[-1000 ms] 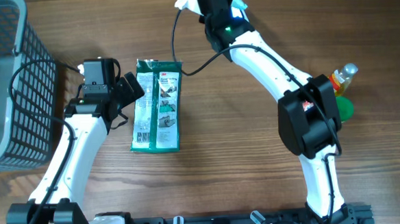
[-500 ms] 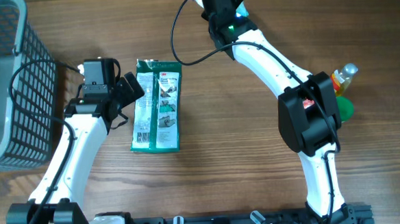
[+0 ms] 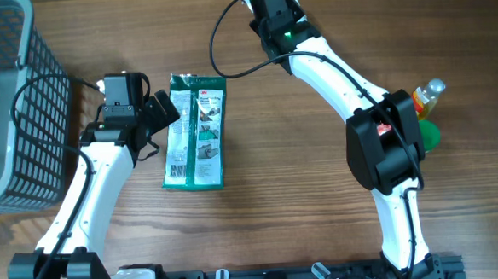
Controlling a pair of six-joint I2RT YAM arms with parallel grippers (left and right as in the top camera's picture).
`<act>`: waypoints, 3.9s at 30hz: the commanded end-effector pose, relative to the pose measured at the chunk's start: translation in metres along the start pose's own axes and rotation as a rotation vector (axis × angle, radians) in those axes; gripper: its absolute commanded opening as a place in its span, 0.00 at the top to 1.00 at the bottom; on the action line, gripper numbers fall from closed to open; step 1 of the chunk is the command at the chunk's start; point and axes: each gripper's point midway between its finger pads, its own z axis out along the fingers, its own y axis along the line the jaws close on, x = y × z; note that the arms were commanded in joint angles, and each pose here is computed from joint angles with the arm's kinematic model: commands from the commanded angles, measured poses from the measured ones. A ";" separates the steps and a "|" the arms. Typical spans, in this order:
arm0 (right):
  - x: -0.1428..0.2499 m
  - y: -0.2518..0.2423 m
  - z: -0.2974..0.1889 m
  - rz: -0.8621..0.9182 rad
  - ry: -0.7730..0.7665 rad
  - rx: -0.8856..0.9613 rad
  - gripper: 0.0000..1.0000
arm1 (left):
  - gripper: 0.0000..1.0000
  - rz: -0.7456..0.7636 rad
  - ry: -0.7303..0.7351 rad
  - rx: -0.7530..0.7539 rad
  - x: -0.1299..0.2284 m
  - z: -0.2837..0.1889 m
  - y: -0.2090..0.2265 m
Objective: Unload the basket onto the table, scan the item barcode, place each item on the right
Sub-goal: 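Hold the wipes pouch in front of the white scanner, then carry the wipes pouch right and release it beside the snack stick, then move the right gripper left toward the green glove pack, then lower the right gripper and grasp the glove pack's right edge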
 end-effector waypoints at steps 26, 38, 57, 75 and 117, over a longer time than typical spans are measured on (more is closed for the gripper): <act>0.216 0.024 -0.173 0.409 0.876 -0.725 0.96 | 0.00 -0.003 -0.012 -0.007 -0.006 0.000 0.000; 0.258 0.013 -0.118 0.456 0.831 -0.496 0.39 | 0.00 -0.003 -0.012 -0.007 -0.006 0.000 0.000; 0.263 0.082 -0.137 0.493 0.879 -0.603 0.43 | 0.00 -0.003 -0.012 -0.007 -0.006 0.000 0.000; 0.209 0.119 -0.139 0.665 0.729 -0.859 0.43 | 0.00 -0.003 -0.012 -0.007 -0.006 0.000 0.000; 0.142 0.173 -0.160 0.707 0.582 -1.031 0.36 | 0.93 0.078 0.320 0.057 0.079 0.080 -0.004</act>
